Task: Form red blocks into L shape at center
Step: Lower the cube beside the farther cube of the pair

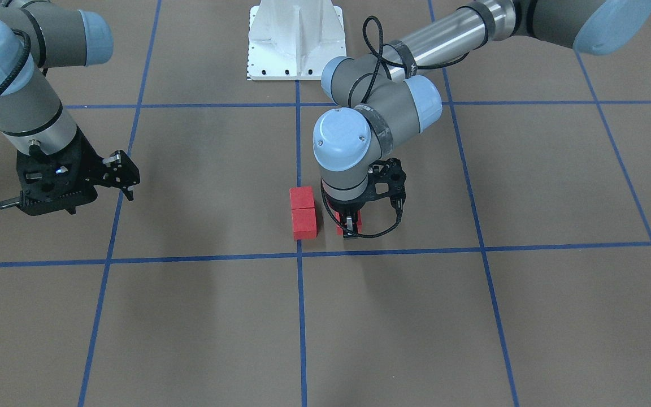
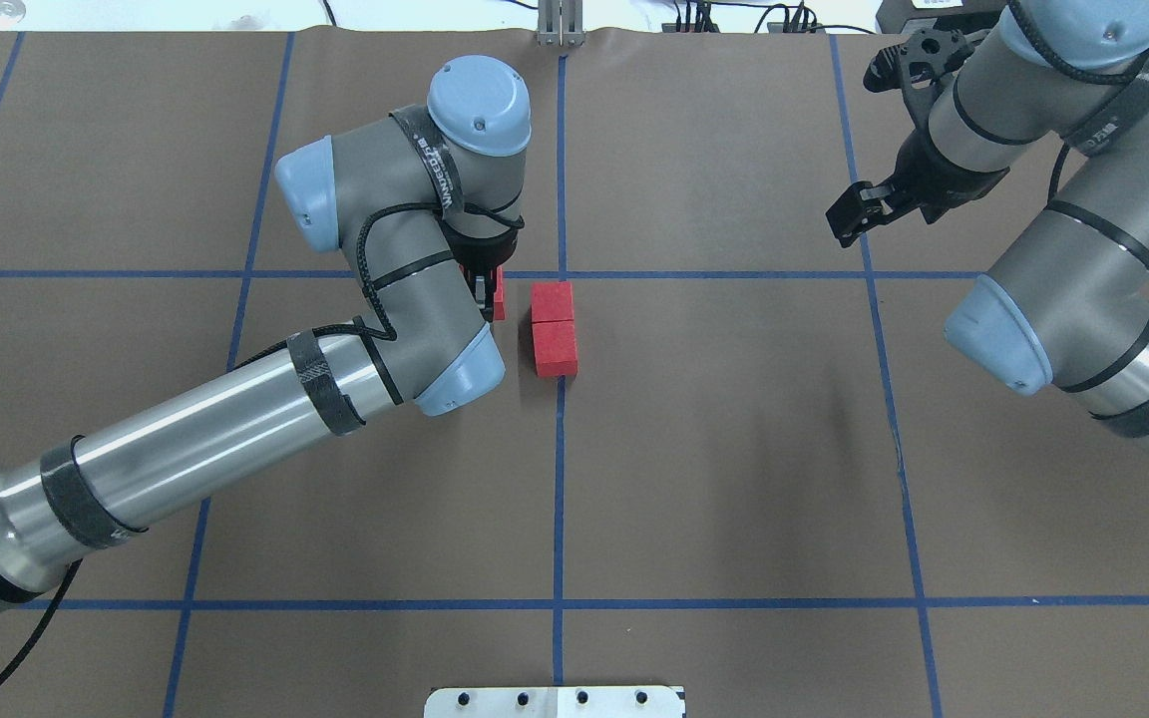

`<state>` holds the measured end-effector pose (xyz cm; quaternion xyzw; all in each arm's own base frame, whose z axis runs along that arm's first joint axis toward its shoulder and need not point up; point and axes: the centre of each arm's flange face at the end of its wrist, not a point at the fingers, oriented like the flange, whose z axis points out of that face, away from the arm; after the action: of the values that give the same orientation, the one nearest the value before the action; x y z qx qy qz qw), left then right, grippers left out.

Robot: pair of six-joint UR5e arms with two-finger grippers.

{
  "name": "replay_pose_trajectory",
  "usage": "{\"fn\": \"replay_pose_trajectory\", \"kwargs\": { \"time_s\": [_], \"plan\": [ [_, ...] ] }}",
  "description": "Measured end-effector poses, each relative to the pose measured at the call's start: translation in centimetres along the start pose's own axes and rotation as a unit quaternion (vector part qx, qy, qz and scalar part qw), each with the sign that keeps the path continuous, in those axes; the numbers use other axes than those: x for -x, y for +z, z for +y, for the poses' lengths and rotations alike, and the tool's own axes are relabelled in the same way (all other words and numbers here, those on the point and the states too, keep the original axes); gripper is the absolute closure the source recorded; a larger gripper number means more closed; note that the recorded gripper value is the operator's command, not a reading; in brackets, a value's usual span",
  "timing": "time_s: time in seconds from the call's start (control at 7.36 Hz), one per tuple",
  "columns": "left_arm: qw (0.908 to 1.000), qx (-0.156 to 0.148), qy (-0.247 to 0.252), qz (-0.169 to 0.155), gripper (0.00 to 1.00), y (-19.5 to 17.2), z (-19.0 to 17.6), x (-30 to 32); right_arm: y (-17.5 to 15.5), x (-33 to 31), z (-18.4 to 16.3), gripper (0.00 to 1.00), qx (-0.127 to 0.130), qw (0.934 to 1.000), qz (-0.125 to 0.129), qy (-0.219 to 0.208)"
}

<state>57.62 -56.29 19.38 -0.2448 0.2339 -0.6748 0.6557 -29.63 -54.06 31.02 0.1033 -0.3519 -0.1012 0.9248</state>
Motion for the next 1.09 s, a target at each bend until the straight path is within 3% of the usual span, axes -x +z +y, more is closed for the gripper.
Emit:
{"fn": "replay_pose_trajectory", "kwargs": {
  "time_s": [1.09],
  "plan": [
    [1.0,0.004,0.0,-0.003,1.0,3.0,2.5,-1.0,-0.1,0.2,-0.1,0.01,-0.001,1.0,-0.001,0.0]
  ]
}}
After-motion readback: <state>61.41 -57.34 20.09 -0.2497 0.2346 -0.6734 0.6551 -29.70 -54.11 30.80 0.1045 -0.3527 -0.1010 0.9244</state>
